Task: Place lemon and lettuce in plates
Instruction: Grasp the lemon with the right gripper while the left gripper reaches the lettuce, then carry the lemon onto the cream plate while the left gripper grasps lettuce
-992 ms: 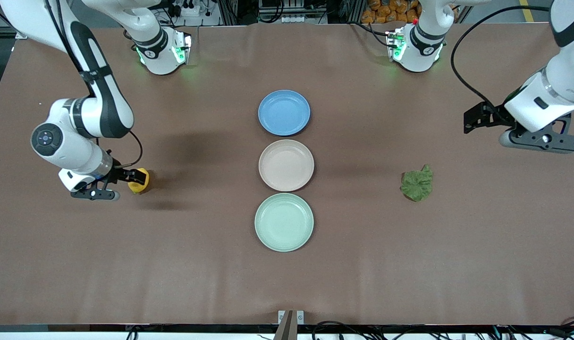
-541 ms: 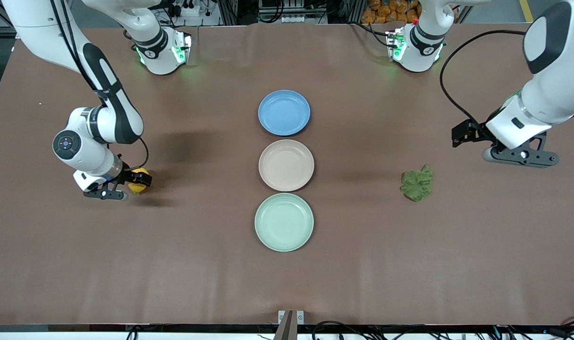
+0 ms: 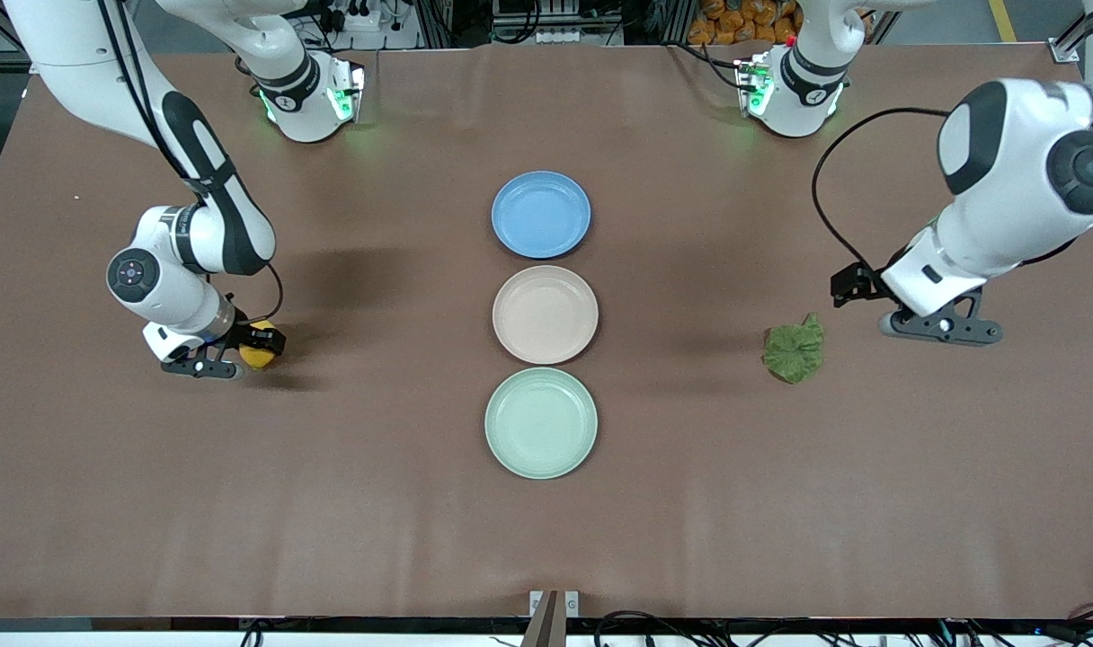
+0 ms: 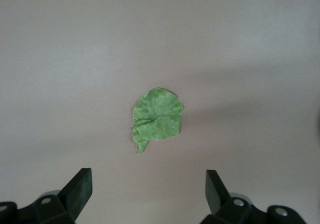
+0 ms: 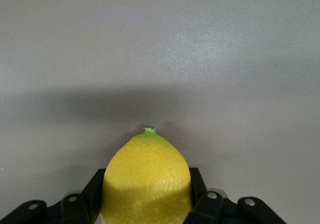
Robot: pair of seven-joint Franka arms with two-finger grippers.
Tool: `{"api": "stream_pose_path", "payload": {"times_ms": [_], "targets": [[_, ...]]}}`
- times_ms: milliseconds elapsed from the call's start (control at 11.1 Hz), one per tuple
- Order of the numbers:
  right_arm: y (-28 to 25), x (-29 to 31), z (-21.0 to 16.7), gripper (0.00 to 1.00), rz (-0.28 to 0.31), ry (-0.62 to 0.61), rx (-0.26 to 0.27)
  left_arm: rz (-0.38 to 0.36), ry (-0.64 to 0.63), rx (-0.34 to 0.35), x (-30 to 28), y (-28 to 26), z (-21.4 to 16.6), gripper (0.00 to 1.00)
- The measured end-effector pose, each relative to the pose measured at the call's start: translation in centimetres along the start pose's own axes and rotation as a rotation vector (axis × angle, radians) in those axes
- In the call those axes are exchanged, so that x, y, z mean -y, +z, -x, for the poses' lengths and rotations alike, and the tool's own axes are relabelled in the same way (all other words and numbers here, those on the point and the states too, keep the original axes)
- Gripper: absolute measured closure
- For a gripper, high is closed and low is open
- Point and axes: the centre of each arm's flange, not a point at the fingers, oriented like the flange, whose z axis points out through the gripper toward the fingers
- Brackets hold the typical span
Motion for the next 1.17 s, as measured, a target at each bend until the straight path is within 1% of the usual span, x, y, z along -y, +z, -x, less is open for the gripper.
{"api": "stream_pose_path", "payload": {"times_ms": [90,180,270,361,451,541,721,902,1082,1172], "targets": [[0.0,0.1,0.0,0.30,0.000,0.020,-0.001,0.001,-0.001,0.013,0.1,1.6,-0.4,0.00],[-0.1,0.8,0.0,0.30,-0.001,0.066,-0.002,0.001,-0.001,0.022,0.1,2.9,-0.8,0.00],[-0.3,2.2,0.0,0.30,0.002,0.105,0.017,0.001,-0.001,0.023,0.1,4.1,-1.0,0.00],[-0.9,4.1,-0.2,0.30,0.009,0.147,0.049,0.001,-0.001,0.021,0.1,5.2,-1.2,0.00],[-1.9,6.3,-0.6,0.30,0.014,0.185,0.062,0.002,0.000,0.021,0.1,6.5,-1.3,0.00],[-3.1,8.6,-1.1,0.30,0.012,0.217,0.054,0.002,0.002,0.021,-0.1,7.9,-1.3,0.00],[-4.8,13.2,-1.4,0.30,-0.012,0.280,0.035,-0.021,0.035,0.034,-0.3,11.2,-1.4,0.00],[-7.3,18.8,-1.2,0.30,-0.042,0.358,0.043,-0.054,0.076,0.057,-0.8,15.0,-1.7,0.00],[-10.4,25.2,-0.5,0.30,-0.084,0.436,0.029,-0.079,0.111,0.095,-1.0,18.5,-1.7,0.00],[-11.5,28.3,0.5,0.30,-0.115,0.476,0.034,-0.081,0.121,0.113,-1.3,19.8,-1.6,0.00]]}}
